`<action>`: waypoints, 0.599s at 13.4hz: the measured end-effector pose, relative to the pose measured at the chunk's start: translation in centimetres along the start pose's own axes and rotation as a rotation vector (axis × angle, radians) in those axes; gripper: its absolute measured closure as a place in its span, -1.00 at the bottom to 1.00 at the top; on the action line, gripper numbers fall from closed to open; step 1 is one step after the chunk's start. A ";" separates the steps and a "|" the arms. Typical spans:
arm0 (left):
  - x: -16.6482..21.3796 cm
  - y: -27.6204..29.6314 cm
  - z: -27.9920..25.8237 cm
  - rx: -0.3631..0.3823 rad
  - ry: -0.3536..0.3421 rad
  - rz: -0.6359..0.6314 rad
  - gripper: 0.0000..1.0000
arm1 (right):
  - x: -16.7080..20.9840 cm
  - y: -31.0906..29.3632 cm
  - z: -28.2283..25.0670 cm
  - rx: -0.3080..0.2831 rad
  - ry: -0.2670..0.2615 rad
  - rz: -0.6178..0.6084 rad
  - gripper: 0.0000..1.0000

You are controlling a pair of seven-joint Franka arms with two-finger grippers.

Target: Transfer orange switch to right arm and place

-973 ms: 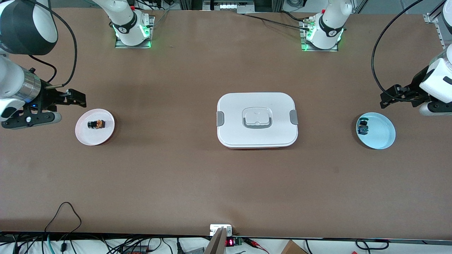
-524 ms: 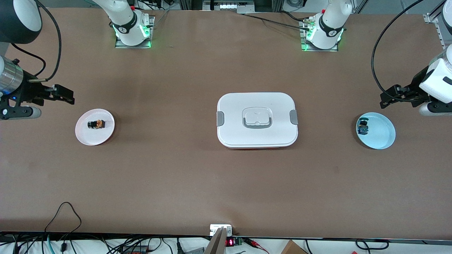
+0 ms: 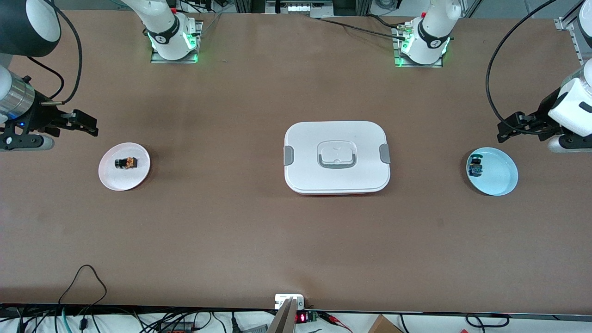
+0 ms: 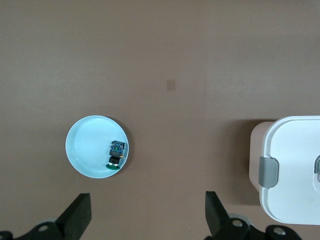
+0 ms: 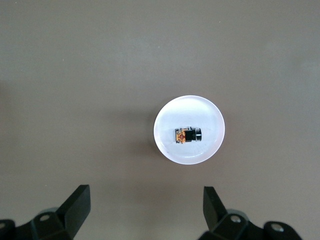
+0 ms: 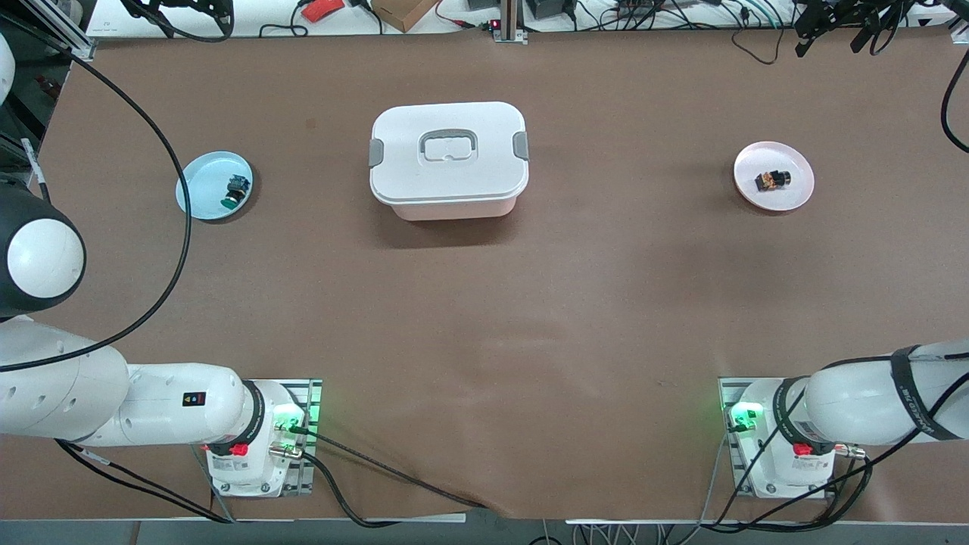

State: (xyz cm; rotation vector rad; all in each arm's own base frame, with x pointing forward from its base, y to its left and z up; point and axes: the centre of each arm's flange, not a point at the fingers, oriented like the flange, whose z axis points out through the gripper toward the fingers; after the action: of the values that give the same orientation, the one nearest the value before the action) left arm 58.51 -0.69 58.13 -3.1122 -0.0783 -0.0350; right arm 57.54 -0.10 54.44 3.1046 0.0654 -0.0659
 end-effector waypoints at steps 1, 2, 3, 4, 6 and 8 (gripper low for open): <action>0.0 0.0 0.0 0.000 -0.001 0.000 -1.00 | -0.4 0.0 -0.8 0.001 0.001 0.000 -1.00; 0.0 0.0 0.1 0.000 -0.001 0.000 -1.00 | -0.9 0.0 -1.6 0.002 -0.005 0.001 -1.00; 0.0 0.0 0.1 0.000 -0.001 0.000 -1.00 | -1.2 0.0 -2.4 0.002 -0.006 0.000 -1.00; 0.0 0.0 0.1 0.000 -0.001 0.000 -1.00 | -1.3 0.0 -3.1 0.003 -0.001 0.000 -1.00; 0.0 0.0 0.1 0.000 -0.002 0.000 -1.00 | -1.1 -0.1 -3.5 0.007 0.006 0.000 -1.00; 0.0 0.0 0.1 0.000 -0.003 0.000 -1.00 | -0.9 -0.3 -3.3 0.008 0.002 -0.004 -1.00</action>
State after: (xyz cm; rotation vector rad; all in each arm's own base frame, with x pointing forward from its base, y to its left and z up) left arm 58.54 -0.69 58.03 -3.1122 -0.0783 -0.0309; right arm 56.79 0.30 57.78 3.1125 0.0711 -0.0626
